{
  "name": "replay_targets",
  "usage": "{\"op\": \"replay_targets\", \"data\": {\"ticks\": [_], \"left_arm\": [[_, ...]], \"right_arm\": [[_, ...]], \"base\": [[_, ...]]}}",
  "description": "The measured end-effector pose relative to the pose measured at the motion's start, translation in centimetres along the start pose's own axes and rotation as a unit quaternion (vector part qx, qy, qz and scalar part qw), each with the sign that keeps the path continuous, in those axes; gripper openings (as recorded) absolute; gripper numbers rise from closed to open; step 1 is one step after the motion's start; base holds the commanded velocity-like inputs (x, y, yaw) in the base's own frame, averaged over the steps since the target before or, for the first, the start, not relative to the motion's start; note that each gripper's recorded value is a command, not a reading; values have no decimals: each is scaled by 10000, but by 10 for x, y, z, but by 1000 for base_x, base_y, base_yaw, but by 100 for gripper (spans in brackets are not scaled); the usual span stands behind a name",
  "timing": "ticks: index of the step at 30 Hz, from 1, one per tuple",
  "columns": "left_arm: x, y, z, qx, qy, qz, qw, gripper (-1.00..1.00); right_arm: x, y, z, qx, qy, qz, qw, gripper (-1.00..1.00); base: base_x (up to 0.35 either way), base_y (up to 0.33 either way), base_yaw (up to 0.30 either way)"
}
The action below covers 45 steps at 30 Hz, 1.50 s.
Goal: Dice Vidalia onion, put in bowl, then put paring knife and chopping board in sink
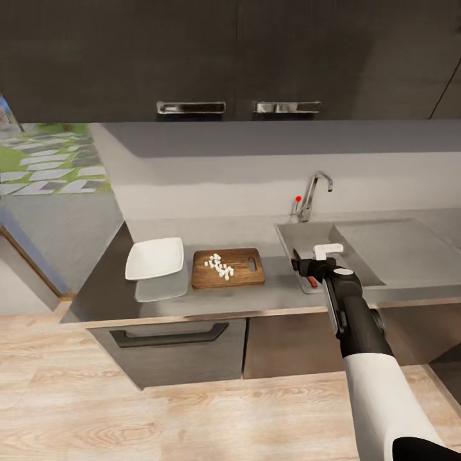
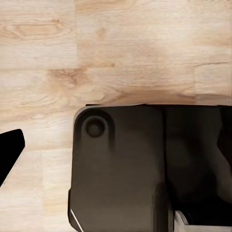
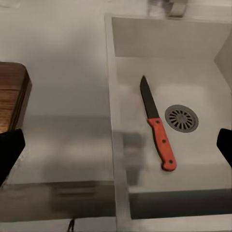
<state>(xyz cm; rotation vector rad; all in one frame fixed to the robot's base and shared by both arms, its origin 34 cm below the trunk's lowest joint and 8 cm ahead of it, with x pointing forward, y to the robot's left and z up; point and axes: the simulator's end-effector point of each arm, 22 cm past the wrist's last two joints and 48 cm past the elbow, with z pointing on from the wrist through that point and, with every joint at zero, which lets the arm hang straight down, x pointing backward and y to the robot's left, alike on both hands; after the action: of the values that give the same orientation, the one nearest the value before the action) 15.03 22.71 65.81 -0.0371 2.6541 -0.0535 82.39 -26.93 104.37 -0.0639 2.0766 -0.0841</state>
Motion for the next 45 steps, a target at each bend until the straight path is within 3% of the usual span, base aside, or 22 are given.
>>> {"op": "replay_targets", "data": {"ticks": [20, 45], "left_arm": [[1, 0, 0, 0, 16, 2, 10000, 100], [11, -1, -4, 1, 176, -5, 9998, 100]], "right_arm": [[6, 3, 2, -20, 74, 7, 10000, 100], [31, 5, 15, -34, 293, -4, 9996, 100]], "base": [[166, 259, 0], [19, -45, 0]]}}
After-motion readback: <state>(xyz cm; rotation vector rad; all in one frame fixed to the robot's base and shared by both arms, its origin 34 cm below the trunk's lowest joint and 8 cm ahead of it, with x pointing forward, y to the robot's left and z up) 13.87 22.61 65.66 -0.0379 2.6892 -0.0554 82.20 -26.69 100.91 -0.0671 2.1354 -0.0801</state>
